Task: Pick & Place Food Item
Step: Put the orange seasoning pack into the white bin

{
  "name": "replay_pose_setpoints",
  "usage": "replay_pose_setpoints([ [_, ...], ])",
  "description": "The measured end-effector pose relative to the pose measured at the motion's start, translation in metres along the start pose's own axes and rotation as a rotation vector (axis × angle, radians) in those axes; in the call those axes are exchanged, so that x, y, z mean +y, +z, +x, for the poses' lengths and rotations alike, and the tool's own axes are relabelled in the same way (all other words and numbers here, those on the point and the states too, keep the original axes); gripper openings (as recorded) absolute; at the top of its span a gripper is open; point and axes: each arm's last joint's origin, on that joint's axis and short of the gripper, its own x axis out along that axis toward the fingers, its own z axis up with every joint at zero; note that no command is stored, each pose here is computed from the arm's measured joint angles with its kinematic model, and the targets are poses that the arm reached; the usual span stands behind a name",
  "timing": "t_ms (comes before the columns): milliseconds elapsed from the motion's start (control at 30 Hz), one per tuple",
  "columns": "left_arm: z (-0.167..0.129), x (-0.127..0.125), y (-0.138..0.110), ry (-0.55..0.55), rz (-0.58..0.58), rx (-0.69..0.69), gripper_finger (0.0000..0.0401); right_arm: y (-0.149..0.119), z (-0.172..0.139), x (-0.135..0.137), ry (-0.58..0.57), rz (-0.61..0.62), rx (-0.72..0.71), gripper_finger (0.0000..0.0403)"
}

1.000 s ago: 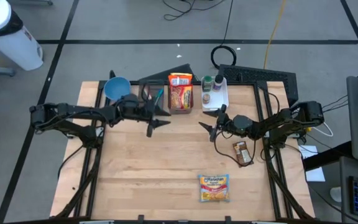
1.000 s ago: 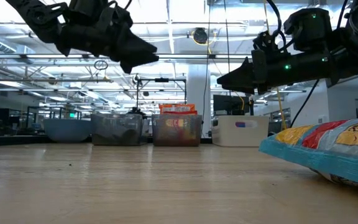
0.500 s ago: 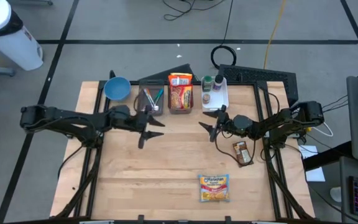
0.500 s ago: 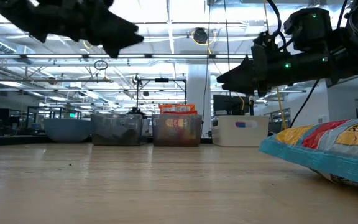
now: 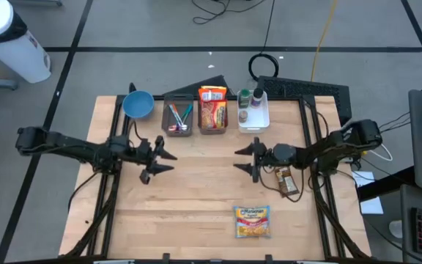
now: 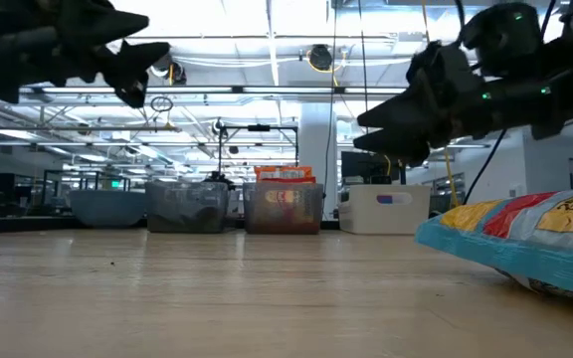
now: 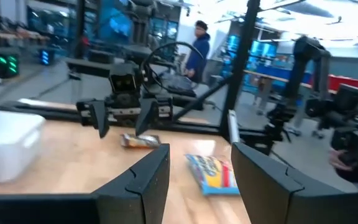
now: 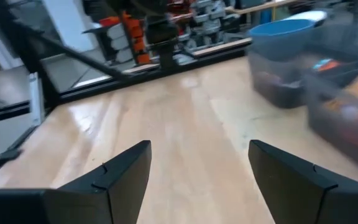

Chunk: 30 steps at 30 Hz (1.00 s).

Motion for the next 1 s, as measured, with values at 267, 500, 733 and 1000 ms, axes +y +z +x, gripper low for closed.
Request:
replay_pose_setpoints([
  [267, 0.006, -0.023, -0.011, -0.005, -0.037, 0.032, 0.0182, -0.017, 0.009, 0.043, -0.060, -0.044, 0.003, 0.0263],
  [500, 0.011, -0.044, -0.021, -0.022, -0.049, 0.043, 0.0182, -0.029, 0.036, 0.090, -0.061, -0.106, 0.019, 0.0263],
  [733, 0.027, -0.065, -0.027, -0.050, -0.058, 0.061, 0.0182, -0.028, 0.056, 0.135, -0.188, -0.249, 0.121, 0.0263],
  [1000, 0.064, -0.094, -0.027, -0.119, -0.043, 0.105, 0.0182, -0.010, 0.053, 0.186, -0.259, -0.377, 0.291, 0.0263],
])
